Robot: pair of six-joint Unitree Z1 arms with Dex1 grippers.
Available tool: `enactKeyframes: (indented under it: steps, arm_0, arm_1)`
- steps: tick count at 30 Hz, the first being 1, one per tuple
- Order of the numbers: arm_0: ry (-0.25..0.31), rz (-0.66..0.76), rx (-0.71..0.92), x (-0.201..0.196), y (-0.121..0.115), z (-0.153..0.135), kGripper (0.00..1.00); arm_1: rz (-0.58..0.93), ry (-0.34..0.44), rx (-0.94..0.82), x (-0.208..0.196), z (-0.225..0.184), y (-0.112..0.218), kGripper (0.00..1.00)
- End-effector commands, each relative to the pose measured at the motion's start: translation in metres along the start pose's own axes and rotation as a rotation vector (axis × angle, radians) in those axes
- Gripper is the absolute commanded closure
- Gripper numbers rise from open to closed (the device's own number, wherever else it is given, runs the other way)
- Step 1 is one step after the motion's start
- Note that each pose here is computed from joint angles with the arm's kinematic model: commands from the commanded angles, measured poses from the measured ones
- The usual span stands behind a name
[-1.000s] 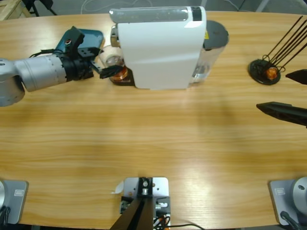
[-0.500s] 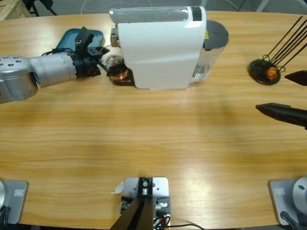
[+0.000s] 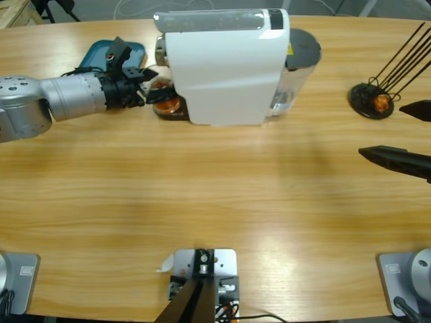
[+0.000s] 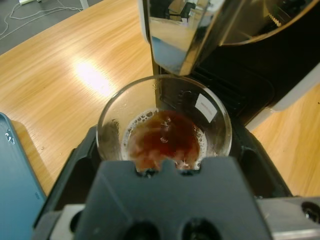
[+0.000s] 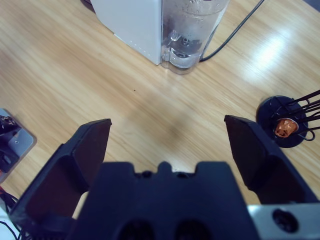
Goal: Pour coffee
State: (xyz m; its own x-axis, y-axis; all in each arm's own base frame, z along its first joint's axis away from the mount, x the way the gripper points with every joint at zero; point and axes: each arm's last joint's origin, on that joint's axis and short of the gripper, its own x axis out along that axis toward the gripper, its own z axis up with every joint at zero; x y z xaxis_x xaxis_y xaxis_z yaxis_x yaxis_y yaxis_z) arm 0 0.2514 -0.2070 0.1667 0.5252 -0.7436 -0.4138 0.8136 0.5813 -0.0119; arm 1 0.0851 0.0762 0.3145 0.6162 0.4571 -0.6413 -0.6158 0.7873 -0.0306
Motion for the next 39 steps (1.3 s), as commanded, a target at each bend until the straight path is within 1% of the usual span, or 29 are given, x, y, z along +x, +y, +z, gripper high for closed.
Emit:
enactKeyframes:
  steps: [1,3,10,17,20,25,33,36,37,38,39]
  arm_0:
    - [0.020,0.021,-0.033,-0.005,0.011,-0.009,0.492]
    - [0.008,0.044,-0.039,-0.013,0.017,-0.006,0.492]
    - [-0.007,0.131,-0.073,-0.045,0.035,-0.006,0.492]
    - [-0.045,0.278,-0.122,-0.078,0.070,-0.005,0.491]
    - [-0.036,0.330,-0.154,-0.086,0.086,-0.012,0.489]
    - [-0.009,0.375,-0.191,-0.086,0.103,-0.024,0.487]
    - [0.039,0.374,-0.224,-0.073,0.113,-0.039,0.483]
    - [0.051,0.370,-0.231,-0.069,0.115,-0.042,0.458]
    - [0.053,0.368,-0.235,-0.066,0.116,-0.043,0.411]
    - [0.055,0.367,-0.245,-0.064,0.118,-0.044,0.315]
    - [0.057,0.366,-0.251,-0.062,0.119,-0.045,0.246]
  arm_1:
    - [-0.002,0.025,-0.009,0.006,-0.007,0.001,0.013]
    - [-0.002,0.025,-0.009,0.006,-0.007,0.001,0.013]
    - [-0.003,0.022,-0.008,0.007,-0.006,0.001,0.013]
    - [-0.005,0.023,-0.006,0.010,-0.004,0.001,0.013]
    - [-0.006,0.023,-0.005,0.011,-0.003,0.001,0.013]
    - [-0.011,0.022,-0.001,0.013,-0.001,0.000,0.013]
    - [-0.021,0.019,0.010,0.018,0.003,-0.001,0.013]
    - [-0.025,0.015,0.012,0.018,0.004,-0.002,0.013]
    - [-0.026,0.014,0.013,0.018,0.004,-0.002,0.013]
    - [-0.027,0.014,0.013,0.019,0.004,-0.002,0.013]
    - [-0.028,0.014,0.013,0.019,0.004,-0.003,0.013]
